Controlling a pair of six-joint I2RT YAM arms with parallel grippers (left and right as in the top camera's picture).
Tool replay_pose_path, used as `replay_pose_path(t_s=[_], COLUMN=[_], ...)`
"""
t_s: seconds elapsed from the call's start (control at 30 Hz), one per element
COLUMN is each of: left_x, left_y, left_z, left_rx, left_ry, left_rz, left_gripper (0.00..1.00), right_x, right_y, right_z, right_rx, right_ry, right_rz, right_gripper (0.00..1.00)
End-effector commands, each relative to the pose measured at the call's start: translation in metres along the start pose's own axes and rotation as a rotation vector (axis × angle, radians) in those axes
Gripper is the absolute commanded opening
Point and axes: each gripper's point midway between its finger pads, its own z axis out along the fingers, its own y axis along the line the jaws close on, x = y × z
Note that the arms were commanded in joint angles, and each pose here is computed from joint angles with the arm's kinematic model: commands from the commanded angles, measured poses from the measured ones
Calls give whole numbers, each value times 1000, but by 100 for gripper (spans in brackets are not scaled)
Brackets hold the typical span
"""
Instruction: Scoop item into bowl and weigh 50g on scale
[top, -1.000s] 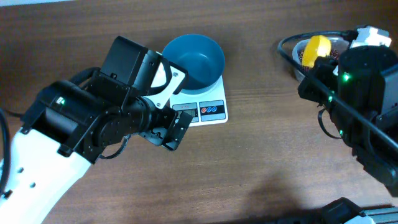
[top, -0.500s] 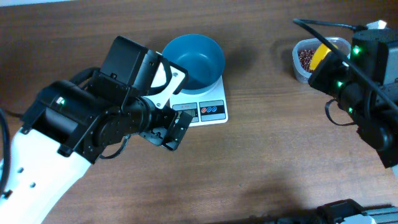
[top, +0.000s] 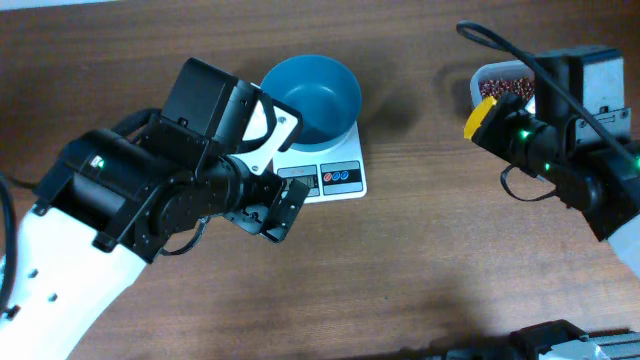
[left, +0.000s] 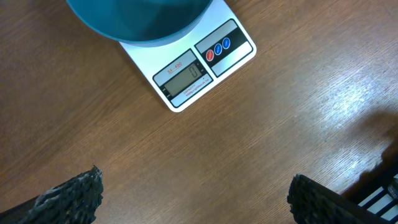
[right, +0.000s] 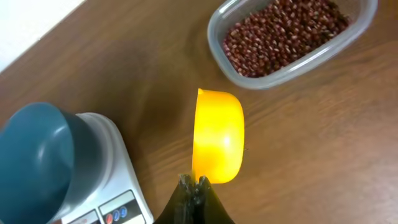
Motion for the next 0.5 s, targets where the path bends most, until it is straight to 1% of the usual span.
replay_pose_path(t_s=[0.0,0.07,0.13,0.23,0.3,0.4,0.47], left_x=[-6,-6,-6,-6,-6,-6,-6], left_y=[3,3,3,3,3,3,3], left_z=[-6,-6,-6,-6,-6,-6,-6], left_rx=[-12,-12,-12,-12,-12,-12,-12], left_ry=[-22,-22,-22,-22,-22,-22,-22], left_rz=[12,12,12,12,12,12,12], left_gripper=[99,99,99,99,99,99,99], right_x=[-10,-13,-31,-54,-54,-41,-37], right_y=[-17,-40,-62,-65,-62,-65,-61], right_z=[-17,-33,-55,-69,-65,-52,-47], right_rx=[82,184,267,263,244,265,245], right_ry=[5,26,-6,-43,-6,89,120], right_rz=[26,52,84,62,12,-43,-59], right_gripper=[4,4,4,4,4,4,4])
